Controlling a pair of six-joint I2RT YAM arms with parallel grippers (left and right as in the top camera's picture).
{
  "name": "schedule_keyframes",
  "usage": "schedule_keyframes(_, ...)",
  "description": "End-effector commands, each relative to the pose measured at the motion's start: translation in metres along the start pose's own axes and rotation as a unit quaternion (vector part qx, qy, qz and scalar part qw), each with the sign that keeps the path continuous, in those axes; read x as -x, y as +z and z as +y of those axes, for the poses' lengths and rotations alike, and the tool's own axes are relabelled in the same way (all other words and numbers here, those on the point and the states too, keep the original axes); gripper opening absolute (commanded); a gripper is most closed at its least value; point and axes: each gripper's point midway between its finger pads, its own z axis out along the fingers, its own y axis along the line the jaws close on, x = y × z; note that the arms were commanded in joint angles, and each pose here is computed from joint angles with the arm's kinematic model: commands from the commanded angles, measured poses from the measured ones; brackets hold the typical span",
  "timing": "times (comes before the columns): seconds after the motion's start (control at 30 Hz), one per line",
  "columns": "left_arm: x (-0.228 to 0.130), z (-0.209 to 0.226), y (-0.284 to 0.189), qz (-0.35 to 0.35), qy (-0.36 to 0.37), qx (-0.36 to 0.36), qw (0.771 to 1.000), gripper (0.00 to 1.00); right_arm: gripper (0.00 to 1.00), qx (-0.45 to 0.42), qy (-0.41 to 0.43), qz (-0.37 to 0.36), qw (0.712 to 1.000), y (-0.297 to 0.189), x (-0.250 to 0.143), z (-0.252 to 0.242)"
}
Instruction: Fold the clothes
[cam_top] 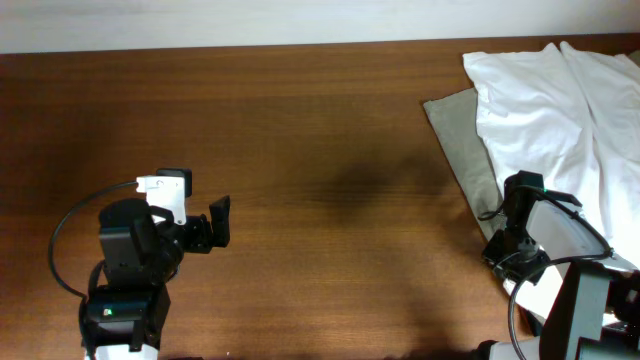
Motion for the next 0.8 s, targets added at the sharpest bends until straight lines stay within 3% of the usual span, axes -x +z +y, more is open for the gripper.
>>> schedule_keyframes(0.0, 0.011, -0.004, -0.004, -0.013, -0.004, -0.009, 1.000, 0.99, 0.04, 0.022, -0.011, -0.017, 1.000, -0.026, 0.004, -0.003)
schedule_keyframes(0.07, 0.011, -0.004, -0.004, -0.013, -0.003, -0.008, 1.000, 0.99, 0.04, 0.056, -0.026, -0.048, 0.997, -0.057, 0.012, 0.000)
schedule_keyframes(0.2, 0.011, -0.004, -0.004, -0.013, -0.004, -0.009, 1.000, 0.99, 0.04, 0.217, -0.159, -0.117, 0.956, -0.150, 0.009, 0.036)
schedule_keyframes(0.27, 0.010, -0.004, -0.004, -0.012, -0.004, -0.009, 1.000, 0.99, 0.04, 0.300, -0.300, -0.127, 0.897, -0.181, -0.025, 0.080)
schedule_keyframes(0.37, 0.010, -0.004, -0.004, -0.012, -0.004, -0.009, 1.000, 0.99, 0.05, 0.308, -0.455, -0.127, 0.826, -0.196, -0.091, 0.139)
schedule_keyframes(0.43, 0.010, -0.004, -0.004, -0.011, -0.004, -0.009, 1.000, 0.99, 0.05, 0.312, -0.482, -0.137, 0.807, -0.201, -0.119, 0.172)
schedule_keyframes(0.57, 0.010, -0.004, -0.004, -0.011, -0.004, -0.009, 1.000, 0.99, 0.05, 0.357, -0.562, -0.182, 0.724, -0.205, -0.172, 0.270)
schedule_keyframes(0.67, 0.010, -0.004, -0.003, -0.011, -0.004, -0.009, 1.000, 0.99, 0.05, 0.393, -0.567, -0.220, 0.690, -0.211, -0.185, 0.320)
schedule_keyframes(0.7, 0.010, -0.004, -0.004, -0.011, -0.004, -0.009, 1.000, 0.99, 0.10, 0.393, -0.564, -0.227, 0.690, -0.211, -0.182, 0.323)
schedule_keyframes(0.73, 0.010, -0.004, -0.003, -0.011, -0.004, -0.010, 1.000, 0.99, 0.44, 0.375, -0.553, -0.246, 0.702, -0.212, -0.170, 0.320)
schedule_keyframes(0.77, 0.010, -0.005, -0.003, -0.011, -0.004, -0.011, 1.000, 0.99, 0.62, 0.362, -0.542, -0.259, 0.713, -0.214, -0.158, 0.315)
